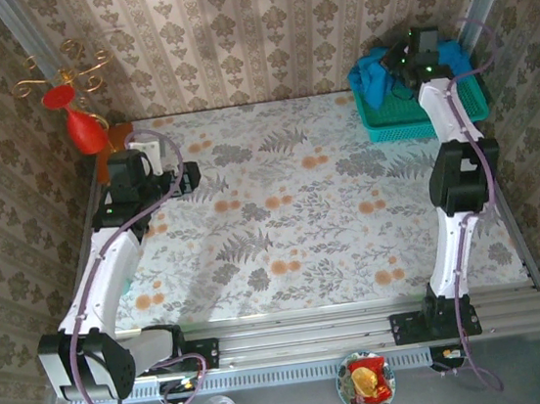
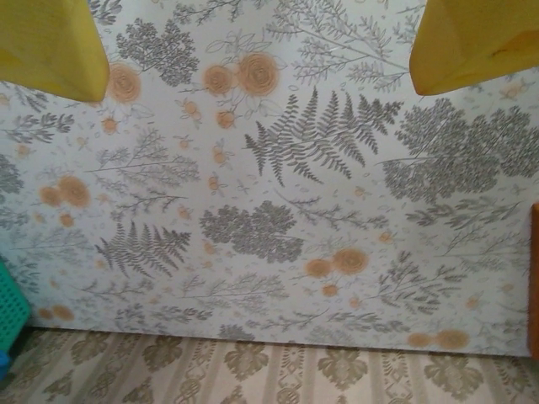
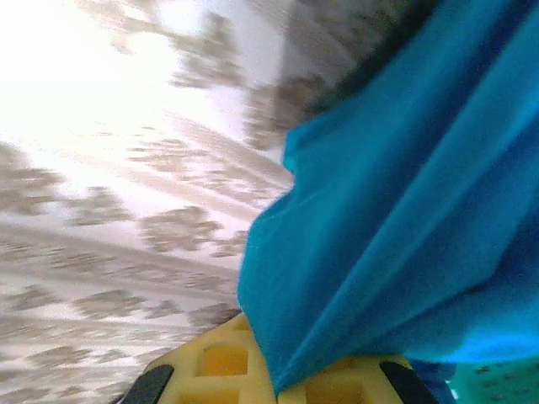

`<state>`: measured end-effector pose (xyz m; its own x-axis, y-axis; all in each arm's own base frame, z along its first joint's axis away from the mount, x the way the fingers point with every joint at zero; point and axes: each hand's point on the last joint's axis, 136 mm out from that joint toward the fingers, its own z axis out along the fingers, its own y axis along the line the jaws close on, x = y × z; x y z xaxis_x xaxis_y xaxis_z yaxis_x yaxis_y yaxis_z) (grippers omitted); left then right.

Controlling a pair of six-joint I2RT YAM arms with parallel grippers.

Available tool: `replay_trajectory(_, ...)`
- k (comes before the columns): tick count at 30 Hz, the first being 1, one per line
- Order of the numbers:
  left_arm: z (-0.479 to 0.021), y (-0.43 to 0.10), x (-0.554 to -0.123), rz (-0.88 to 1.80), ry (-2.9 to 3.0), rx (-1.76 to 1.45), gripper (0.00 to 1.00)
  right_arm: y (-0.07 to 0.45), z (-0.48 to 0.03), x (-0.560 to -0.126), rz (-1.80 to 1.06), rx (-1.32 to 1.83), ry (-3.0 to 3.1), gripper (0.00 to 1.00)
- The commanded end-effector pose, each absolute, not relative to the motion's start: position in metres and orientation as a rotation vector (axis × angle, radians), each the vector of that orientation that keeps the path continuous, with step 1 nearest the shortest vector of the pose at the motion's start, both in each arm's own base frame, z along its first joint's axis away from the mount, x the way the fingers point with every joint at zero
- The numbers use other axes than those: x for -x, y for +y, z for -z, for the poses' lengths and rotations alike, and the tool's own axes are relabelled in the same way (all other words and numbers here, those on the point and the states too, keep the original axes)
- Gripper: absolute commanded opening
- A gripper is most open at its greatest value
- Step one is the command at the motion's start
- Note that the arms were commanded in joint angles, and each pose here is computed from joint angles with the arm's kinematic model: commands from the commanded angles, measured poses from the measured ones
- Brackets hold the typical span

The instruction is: Fold the inside-out t-shirt

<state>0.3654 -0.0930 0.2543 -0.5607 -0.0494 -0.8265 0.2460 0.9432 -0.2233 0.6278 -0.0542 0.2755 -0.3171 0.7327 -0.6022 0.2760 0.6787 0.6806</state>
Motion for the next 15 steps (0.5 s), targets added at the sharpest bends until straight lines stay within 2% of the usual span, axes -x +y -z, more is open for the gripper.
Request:
replay_trajectory(1, -0.287, -0.11, -0.371, 0.496, 2.043, -0.169, 0.92, -0.037, -0.343, -0.603, -0.612, -0.645, 1.812, 0.0)
replay_trajectory(5, -0.302, -0.119, -0.374, 0.562, 1.994, -0.165, 0.9, -0.007, -0.381, -0.575, -0.646, -0.54, 1.788, 0.0)
replay_trajectory(15, -0.349, -0.115, -0.375, 0.552, 1.866, -0.132, 0.88, 0.119, -0.477, -0.498, -0.754, -0.22, 1.733, 0.0)
